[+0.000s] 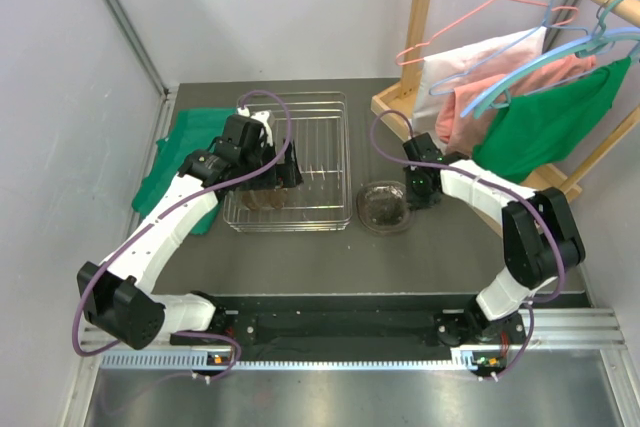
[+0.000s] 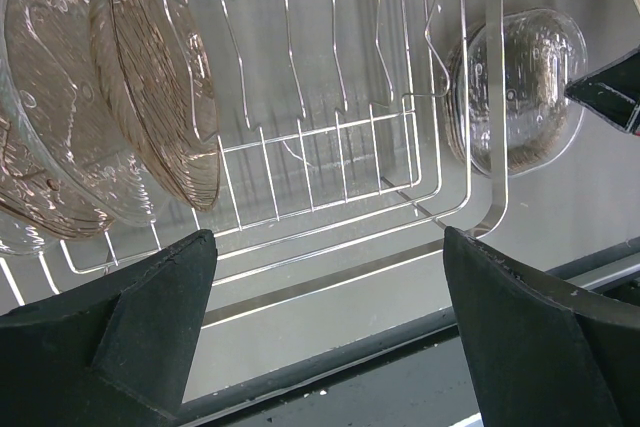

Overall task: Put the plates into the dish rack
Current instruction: Pick up the plate at the center of the board.

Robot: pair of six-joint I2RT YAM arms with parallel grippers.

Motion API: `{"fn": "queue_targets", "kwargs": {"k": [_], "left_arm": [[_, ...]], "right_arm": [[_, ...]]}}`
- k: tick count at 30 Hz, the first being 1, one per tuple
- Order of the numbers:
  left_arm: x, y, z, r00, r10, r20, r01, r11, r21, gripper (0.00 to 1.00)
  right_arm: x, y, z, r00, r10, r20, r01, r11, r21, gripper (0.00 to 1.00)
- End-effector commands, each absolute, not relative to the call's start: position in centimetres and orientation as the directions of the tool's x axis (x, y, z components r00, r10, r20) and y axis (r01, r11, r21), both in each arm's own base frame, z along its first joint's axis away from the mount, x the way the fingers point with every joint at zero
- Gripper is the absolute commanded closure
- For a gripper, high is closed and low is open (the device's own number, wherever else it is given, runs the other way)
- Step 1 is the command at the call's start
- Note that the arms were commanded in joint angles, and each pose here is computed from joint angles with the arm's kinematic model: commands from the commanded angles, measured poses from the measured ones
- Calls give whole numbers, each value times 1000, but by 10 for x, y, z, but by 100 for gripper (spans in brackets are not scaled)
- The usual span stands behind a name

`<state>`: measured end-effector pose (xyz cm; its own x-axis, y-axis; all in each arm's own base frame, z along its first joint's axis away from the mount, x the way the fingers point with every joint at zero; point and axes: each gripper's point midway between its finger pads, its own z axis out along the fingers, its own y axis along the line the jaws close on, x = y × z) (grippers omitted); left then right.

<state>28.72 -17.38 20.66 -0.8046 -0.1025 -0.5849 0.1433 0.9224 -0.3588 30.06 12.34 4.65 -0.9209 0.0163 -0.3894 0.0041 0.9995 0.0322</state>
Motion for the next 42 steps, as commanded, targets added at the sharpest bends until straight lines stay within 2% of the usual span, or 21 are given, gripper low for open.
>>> {"fn": "queue_targets", "kwargs": {"k": [1, 3, 12, 22, 32, 42], "left_arm": [[291, -175, 214, -786, -116, -608, 154, 914, -374, 1], [291, -175, 214, -785, -117, -609, 155, 914, -375, 1], [291, -176, 217, -783, -115, -611, 161, 912, -377, 1], [293, -176, 219, -782, -115, -612, 160, 913, -375, 1], [296, -192, 245, -754, -144, -641, 218, 866, -451, 1], [297, -213, 256, -758, -166, -631, 270, 800, -535, 1]], "right_arm": [[306, 124, 46, -915, 48, -401, 24, 998, 65, 92], [306, 122, 48, -914, 45, -404, 24, 998, 58, 100], [308, 114, 82, -886, 40, -462, 28, 999, 33, 100], [306, 103, 97, -878, 17, -478, 33, 999, -26, 100], [297, 111, 165, -766, 149, -626, 66, 986, 153, 100], [276, 117, 204, -692, 264, -672, 63, 949, 308, 100]]}}
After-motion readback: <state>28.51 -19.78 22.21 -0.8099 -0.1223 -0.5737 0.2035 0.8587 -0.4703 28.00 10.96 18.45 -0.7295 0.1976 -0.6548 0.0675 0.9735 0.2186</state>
